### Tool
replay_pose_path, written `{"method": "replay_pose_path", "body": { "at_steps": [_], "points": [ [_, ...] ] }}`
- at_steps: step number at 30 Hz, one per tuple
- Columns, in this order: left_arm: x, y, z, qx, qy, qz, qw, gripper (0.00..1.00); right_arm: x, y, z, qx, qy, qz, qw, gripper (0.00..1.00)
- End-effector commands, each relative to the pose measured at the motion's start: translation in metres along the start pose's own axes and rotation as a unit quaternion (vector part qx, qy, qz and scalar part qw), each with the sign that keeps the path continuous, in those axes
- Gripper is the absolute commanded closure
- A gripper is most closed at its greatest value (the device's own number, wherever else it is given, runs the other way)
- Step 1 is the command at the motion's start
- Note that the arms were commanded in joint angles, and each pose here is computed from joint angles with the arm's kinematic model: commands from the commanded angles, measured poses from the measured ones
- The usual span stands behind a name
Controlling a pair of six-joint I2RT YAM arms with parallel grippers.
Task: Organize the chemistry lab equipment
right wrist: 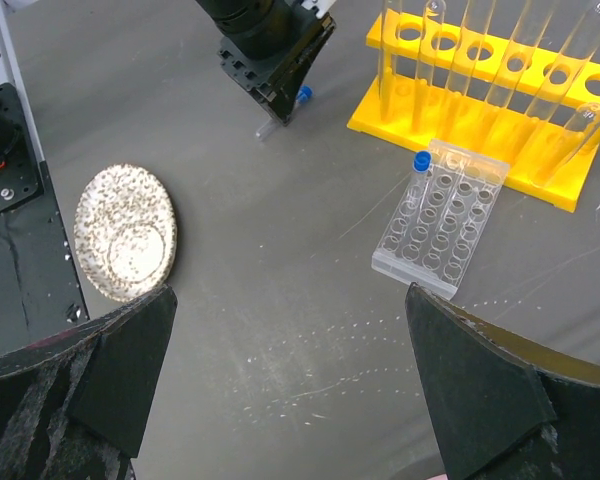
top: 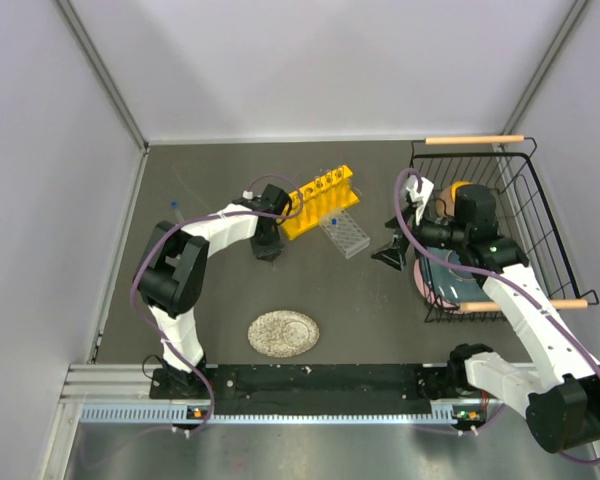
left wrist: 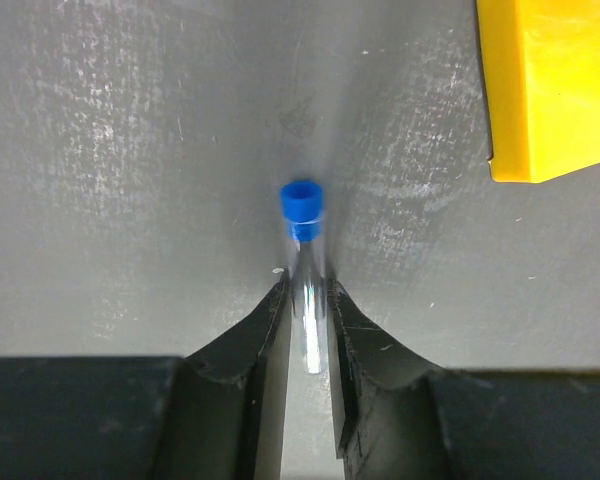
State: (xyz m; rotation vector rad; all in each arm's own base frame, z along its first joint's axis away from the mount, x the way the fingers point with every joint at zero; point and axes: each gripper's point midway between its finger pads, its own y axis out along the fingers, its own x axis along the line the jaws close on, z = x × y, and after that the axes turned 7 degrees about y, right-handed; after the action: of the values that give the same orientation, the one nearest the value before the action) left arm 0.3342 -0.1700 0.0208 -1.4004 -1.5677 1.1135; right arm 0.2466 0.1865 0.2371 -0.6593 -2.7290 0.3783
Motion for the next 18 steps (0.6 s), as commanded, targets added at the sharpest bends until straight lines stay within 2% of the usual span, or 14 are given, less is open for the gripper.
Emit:
{"method": "replay_pose_path", "body": {
  "at_steps": [1, 11, 17, 18],
  "points": [
    [0.003, -0.003, -0.002, -0.013, 0.003, -0.003, 1.000, 0.78, 0.007, -0.004, -0.009, -0.022, -0.019, -0.011, 1.000, 0.01],
    [0.001, -0.028, 0.007, -0.048, 0.019, 0.062, 0.997, 0.94, 0.010, -0.003, -0.009, -0.021, -0.017, -0.024, 0.999, 0.01],
    [-0.007, -0.052, 0.023, -0.077, 0.061, 0.146, 0.984, 0.98, 0.017, -0.002, -0.009, -0.021, -0.010, -0.046, 0.999, 0.01],
    [-0.016, -0.067, 0.019, -0.099, 0.067, 0.183, 0.976, 0.97, 0.018, -0.002, -0.009, -0.020, -0.008, -0.050, 0.999, 0.01]
  ]
}}
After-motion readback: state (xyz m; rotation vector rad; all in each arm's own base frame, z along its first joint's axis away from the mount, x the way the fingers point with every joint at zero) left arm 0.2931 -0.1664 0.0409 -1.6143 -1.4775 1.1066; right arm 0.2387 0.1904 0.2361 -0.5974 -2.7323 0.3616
